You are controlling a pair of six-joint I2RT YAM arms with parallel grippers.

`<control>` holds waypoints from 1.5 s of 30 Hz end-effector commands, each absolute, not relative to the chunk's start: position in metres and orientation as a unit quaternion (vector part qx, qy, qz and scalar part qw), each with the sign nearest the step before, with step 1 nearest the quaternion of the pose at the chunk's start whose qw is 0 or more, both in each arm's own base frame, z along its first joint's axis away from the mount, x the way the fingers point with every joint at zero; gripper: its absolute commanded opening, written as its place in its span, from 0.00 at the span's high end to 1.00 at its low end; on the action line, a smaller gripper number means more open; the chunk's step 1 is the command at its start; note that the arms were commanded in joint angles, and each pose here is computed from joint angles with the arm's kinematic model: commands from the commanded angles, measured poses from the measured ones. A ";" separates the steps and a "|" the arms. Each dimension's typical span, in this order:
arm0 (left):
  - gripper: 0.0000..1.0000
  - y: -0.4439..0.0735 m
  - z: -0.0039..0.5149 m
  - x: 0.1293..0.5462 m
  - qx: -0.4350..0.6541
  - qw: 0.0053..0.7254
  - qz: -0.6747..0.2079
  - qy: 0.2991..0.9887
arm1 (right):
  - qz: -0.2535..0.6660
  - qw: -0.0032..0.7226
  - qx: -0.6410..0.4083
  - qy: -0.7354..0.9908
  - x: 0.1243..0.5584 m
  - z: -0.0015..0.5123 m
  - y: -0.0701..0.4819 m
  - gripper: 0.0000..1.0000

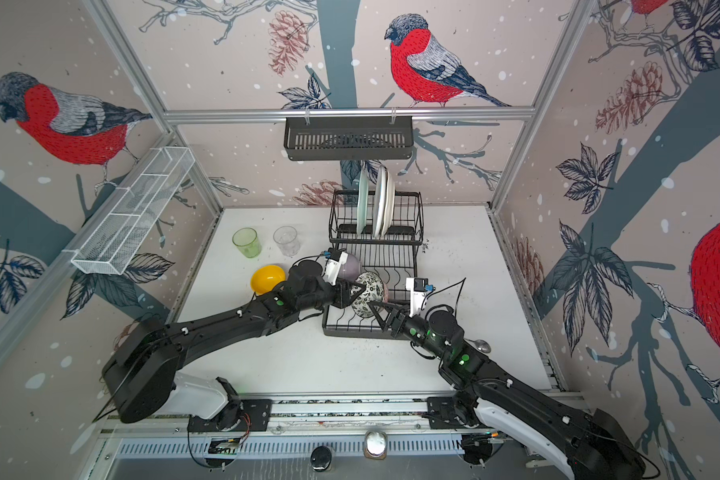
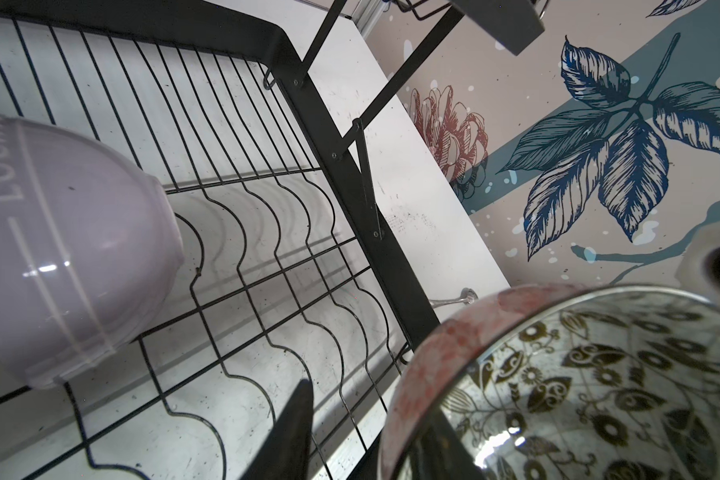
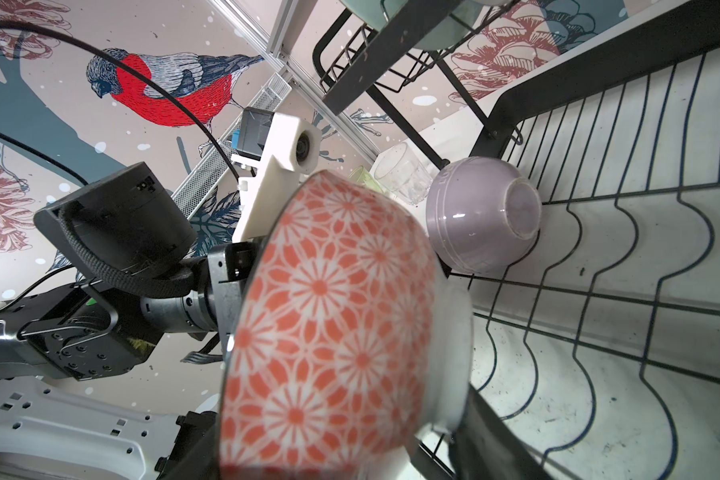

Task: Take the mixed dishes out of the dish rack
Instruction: 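Grasp the dark floral bowl with the left gripper while the right gripper holds, then open the right gripper and carry the patterned bowl away with the left gripper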

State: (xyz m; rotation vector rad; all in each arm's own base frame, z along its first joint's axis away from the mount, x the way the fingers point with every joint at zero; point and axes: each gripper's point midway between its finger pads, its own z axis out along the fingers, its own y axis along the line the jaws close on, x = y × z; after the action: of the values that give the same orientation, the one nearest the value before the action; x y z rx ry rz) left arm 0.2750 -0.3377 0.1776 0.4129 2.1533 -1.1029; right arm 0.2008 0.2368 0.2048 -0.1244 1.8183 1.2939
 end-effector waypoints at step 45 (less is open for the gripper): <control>1.00 -0.128 0.174 0.315 -0.083 0.390 -0.082 0.913 | 0.381 0.518 -0.032 0.765 0.236 0.186 0.192 0.01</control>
State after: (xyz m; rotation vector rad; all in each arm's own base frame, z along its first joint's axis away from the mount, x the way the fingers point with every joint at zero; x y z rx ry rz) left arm 0.3128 -0.1728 0.1717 -0.1059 2.3052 -0.4026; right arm 0.2348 0.1924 0.1865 -0.0379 1.8427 0.9154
